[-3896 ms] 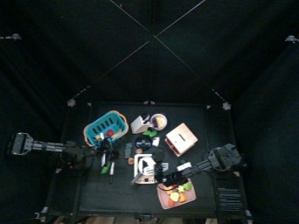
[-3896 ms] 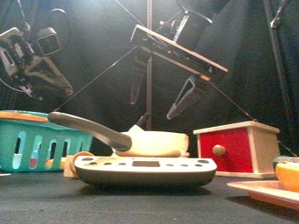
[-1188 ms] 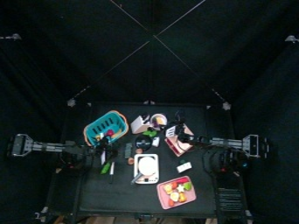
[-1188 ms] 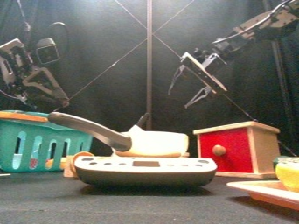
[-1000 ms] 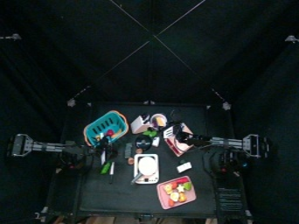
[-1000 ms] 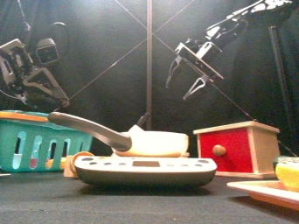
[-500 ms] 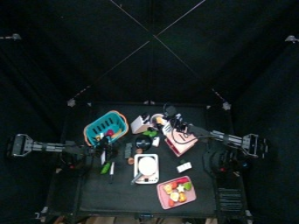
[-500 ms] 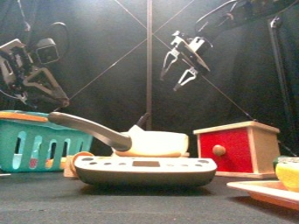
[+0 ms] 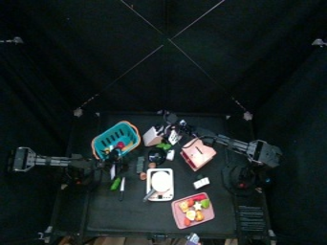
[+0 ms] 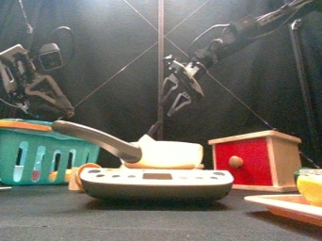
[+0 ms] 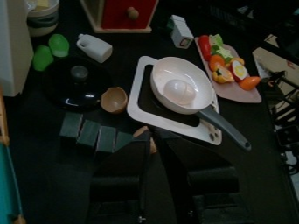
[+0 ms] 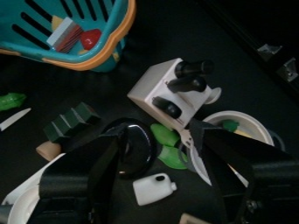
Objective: Grab cleaver
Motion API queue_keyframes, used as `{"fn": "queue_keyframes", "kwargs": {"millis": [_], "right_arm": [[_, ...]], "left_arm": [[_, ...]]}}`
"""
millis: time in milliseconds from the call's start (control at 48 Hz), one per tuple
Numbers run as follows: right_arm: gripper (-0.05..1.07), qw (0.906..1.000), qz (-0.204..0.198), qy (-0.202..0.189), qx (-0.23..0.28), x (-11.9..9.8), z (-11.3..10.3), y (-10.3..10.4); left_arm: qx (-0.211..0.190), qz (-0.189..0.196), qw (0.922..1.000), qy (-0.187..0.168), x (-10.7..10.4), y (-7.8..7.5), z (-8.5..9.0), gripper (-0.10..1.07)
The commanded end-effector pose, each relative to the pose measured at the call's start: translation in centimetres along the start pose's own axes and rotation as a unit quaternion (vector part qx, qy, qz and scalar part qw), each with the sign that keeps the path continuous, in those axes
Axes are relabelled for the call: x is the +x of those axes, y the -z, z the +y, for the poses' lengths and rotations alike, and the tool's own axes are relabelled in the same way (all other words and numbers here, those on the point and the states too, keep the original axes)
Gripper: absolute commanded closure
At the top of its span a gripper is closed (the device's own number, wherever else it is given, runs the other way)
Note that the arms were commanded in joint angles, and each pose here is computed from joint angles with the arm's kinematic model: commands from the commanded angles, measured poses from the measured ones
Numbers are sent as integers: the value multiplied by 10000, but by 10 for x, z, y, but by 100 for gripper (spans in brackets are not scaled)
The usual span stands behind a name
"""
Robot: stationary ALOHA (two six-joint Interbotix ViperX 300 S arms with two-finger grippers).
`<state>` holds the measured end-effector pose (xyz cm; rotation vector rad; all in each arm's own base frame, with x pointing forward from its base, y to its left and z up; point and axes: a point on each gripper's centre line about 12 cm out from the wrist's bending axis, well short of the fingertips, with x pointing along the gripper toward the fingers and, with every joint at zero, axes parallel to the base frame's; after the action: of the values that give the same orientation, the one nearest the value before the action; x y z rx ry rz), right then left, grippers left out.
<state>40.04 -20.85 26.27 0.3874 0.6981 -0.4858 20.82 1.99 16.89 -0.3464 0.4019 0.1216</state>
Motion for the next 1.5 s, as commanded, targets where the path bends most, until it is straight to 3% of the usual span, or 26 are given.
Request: {"fn": "queue_keyframes", "kwargs": {"millis": [0,458,896,1125,1479], "right_arm": [[17,9996,-267,10,-40,-10,-2,-20],[18,9993,-28,82,-361,9,0,-14],[18,9992,-58,79,-389,15,1,-20],[18,9990,117,114,-412,20,0,-17],[46,9989,112,114,-440,21,3,-17]], "left_arm": [[-2,-75,10000,16,1,-5,-1,39],[-3,-82,10000,-4,1,-5,0,39],[-12,-89,10000,-24,1,-5,1,39],[-13,-81,10000,-26,1,-5,1,39],[-17,-76,10000,-35,0,-4,2,39]]}}
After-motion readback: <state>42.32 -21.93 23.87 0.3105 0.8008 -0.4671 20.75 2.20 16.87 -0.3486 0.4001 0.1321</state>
